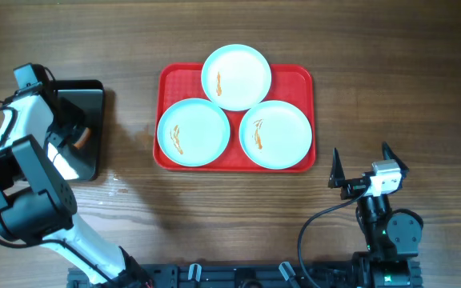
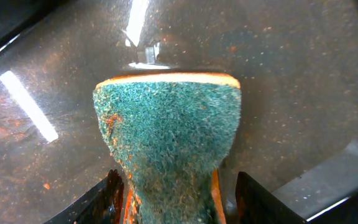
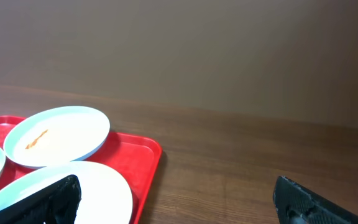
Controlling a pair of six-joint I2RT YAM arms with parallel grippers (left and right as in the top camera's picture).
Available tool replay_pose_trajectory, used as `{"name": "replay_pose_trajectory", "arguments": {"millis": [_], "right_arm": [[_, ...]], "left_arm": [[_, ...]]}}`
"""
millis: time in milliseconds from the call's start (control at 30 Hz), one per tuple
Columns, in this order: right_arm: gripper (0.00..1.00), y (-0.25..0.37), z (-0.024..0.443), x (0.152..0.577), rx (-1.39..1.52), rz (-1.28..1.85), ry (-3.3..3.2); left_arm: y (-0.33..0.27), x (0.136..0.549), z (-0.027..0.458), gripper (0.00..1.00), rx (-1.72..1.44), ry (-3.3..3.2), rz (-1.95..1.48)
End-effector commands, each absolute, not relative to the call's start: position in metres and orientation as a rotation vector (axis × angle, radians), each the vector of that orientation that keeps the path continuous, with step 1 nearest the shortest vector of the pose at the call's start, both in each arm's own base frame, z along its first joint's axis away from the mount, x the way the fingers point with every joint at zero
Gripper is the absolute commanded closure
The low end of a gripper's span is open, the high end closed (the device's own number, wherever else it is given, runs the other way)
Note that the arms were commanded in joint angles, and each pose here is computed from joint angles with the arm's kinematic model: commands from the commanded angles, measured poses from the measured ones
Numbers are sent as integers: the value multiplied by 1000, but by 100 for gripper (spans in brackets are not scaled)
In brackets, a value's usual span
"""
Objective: Clean dirty plates on tray and stack at the side
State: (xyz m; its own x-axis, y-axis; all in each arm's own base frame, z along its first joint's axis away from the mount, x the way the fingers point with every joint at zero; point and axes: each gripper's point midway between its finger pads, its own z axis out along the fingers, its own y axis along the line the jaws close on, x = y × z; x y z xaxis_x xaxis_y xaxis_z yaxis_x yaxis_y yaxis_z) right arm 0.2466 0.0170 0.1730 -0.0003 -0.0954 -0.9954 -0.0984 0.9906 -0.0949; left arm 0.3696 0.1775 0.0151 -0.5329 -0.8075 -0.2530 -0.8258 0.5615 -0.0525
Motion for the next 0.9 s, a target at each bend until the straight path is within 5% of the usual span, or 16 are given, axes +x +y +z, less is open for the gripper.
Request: {"name": "replay_pose_trajectory", "arguments": {"millis": [0, 300, 500, 867], "right_arm": [[0, 14, 174, 247, -144, -19, 1567], [0, 14, 174, 247, -145, -19, 1570], [0, 14, 174, 247, -145, -19, 1570], [1, 14, 174, 247, -145, -19, 1570]], "left_arm": [[183, 362, 7, 45, -1408, 2547, 126], [187, 361, 7, 59, -1419, 2537, 126], [187, 361, 9, 96, -1418, 2538, 126], [176, 383, 137, 96, -1158, 2329, -29]]}}
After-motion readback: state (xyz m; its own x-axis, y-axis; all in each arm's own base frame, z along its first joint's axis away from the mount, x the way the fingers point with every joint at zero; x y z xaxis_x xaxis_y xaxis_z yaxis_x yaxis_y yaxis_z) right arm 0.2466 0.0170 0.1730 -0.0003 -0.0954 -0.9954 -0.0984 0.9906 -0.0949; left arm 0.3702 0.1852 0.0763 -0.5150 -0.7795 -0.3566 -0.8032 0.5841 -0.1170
